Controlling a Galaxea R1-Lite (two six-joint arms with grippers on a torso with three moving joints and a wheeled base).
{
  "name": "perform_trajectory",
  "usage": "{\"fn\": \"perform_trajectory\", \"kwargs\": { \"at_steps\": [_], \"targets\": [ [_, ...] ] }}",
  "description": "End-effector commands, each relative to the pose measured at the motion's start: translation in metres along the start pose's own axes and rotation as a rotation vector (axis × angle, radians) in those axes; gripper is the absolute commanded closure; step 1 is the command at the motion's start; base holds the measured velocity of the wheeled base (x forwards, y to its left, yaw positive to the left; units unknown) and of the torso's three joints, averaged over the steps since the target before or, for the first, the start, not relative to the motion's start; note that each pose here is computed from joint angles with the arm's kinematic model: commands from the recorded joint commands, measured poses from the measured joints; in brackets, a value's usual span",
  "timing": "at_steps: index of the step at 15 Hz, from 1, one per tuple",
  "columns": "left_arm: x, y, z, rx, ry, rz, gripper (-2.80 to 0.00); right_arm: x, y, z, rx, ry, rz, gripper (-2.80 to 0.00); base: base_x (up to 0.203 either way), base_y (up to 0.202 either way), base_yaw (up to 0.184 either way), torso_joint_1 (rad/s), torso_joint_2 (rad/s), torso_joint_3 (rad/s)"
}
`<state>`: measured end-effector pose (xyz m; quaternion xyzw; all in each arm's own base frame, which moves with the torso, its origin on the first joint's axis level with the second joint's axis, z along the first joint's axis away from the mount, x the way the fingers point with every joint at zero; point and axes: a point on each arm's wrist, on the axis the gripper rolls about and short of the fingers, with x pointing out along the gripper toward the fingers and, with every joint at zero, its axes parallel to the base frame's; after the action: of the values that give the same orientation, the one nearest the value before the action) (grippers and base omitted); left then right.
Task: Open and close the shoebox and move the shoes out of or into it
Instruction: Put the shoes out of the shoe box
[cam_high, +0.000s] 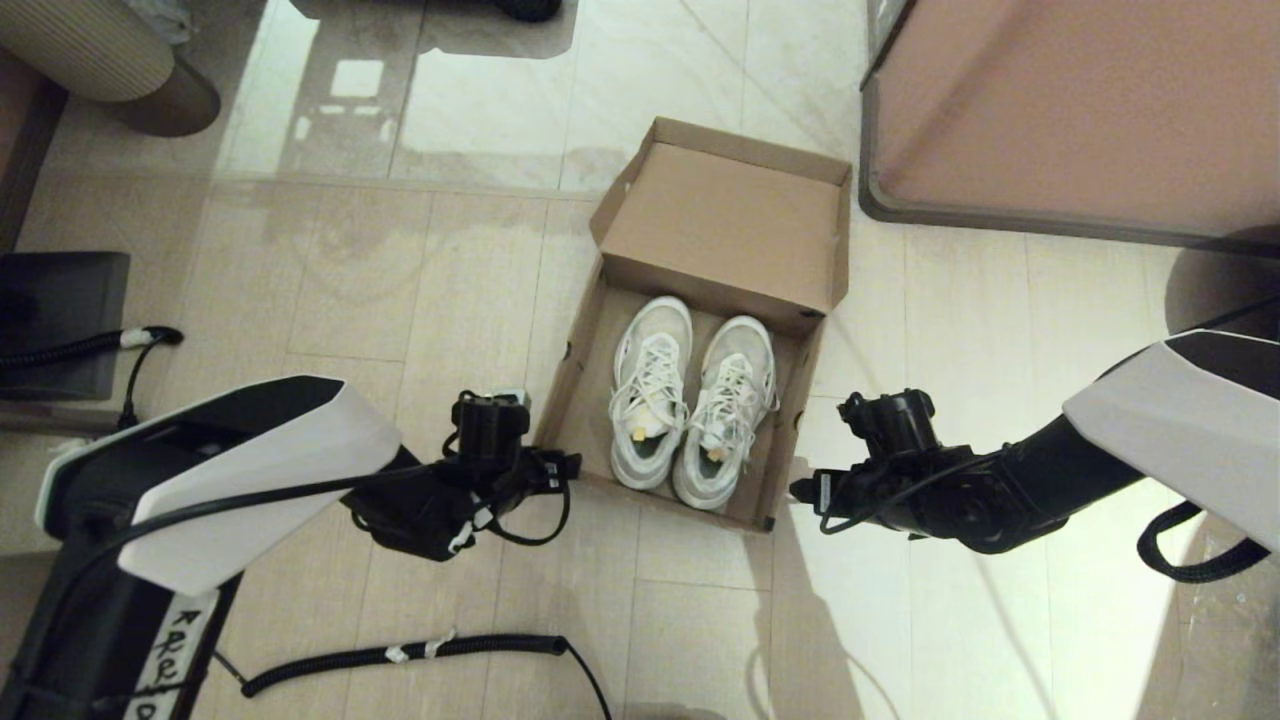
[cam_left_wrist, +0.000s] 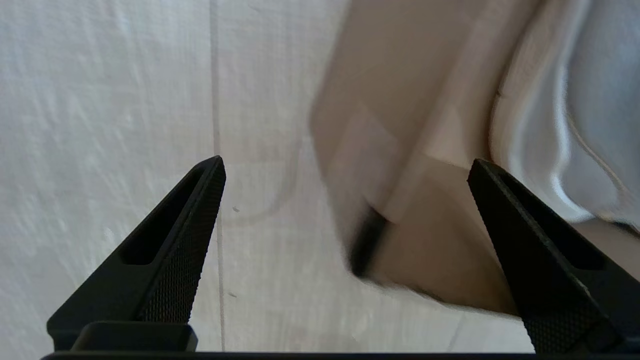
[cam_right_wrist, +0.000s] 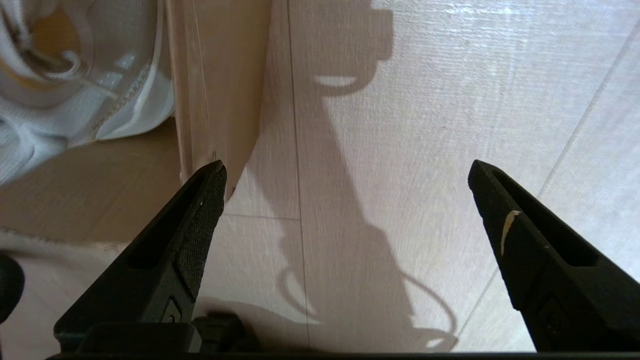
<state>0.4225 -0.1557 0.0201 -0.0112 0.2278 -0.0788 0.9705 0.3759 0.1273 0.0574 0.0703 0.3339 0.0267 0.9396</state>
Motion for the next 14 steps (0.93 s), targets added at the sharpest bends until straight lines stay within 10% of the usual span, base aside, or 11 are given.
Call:
{"fn": "perform_trajectory", "kwargs": {
  "at_steps": [1, 7, 14],
  "targets": [
    [-0.007, -0.003, -0.006, 0.008, 0.024, -0.005, -2.8, -0.014, 0.0, 0.007, 0.005, -0.028, 0.009, -2.8, 0.0, 0.0, 0.0, 0.0, 0.0, 0.0],
    [-0.042, -0.043, -0.03, 0.068, 0.108, -0.097, -2.8, -0.011, -0.002, -0.001, 0.003, 0.001, 0.0, -2.8, 0.0, 0.0, 0.0, 0.0, 0.0, 0.0],
    [-0.054, -0.03, -0.005, 0.037, 0.052, -0.073, -2.8, -0.018, 0.007, -0.007, -0.012, 0.011, 0.028, -2.8, 0.0, 0.0, 0.0, 0.0, 0.0, 0.0]
  ]
}}
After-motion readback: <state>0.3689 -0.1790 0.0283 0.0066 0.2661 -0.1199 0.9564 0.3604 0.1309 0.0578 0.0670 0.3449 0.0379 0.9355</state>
